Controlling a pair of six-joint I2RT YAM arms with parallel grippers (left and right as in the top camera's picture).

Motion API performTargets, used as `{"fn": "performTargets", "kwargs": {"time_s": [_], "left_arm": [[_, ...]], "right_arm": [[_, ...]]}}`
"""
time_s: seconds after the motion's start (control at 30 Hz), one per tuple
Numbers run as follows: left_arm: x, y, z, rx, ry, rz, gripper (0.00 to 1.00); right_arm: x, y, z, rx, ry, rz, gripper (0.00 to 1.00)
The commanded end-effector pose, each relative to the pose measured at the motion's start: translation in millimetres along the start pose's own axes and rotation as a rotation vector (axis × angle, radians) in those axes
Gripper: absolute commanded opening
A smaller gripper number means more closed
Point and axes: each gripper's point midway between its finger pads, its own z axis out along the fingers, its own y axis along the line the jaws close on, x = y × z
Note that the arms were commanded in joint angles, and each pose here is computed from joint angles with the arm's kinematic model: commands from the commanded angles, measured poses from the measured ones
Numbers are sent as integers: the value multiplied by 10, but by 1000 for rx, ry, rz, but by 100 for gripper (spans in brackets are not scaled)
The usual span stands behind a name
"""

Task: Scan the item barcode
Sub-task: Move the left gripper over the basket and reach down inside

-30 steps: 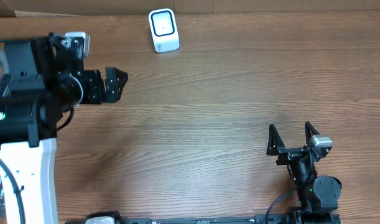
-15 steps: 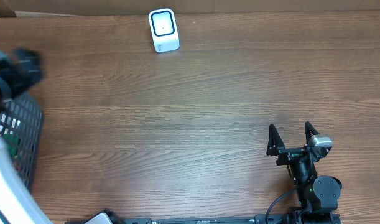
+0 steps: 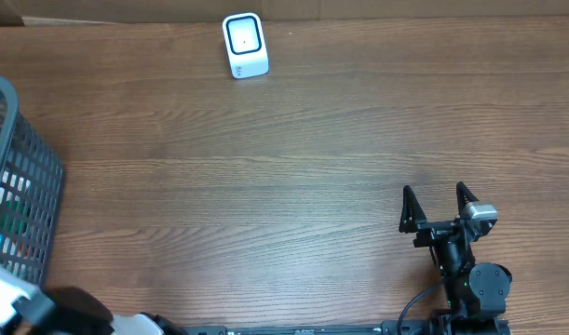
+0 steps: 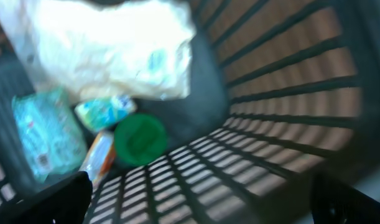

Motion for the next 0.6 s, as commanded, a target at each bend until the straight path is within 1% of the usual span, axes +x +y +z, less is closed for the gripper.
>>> {"fn": "performTargets", "kwargs": {"time_s": [0.0, 0.2, 0.3, 0.4, 0.57], "left_arm": [[-19, 200, 200, -105, 39, -11, 100], [116, 360, 571, -157, 174, 2, 100], [183, 449, 722, -199, 229, 22, 98], [203, 554, 842, -257, 253, 18, 98], [289, 563, 1032, -258, 297, 20, 98]], "right_arm": [[20, -9, 1, 4, -5, -2, 100], [20, -9, 1, 4, -5, -2, 100], [20, -9, 1, 4, -5, -2, 100], [20, -9, 1, 4, -5, -2, 100], [20, -9, 1, 4, -5, -2, 100]]}}
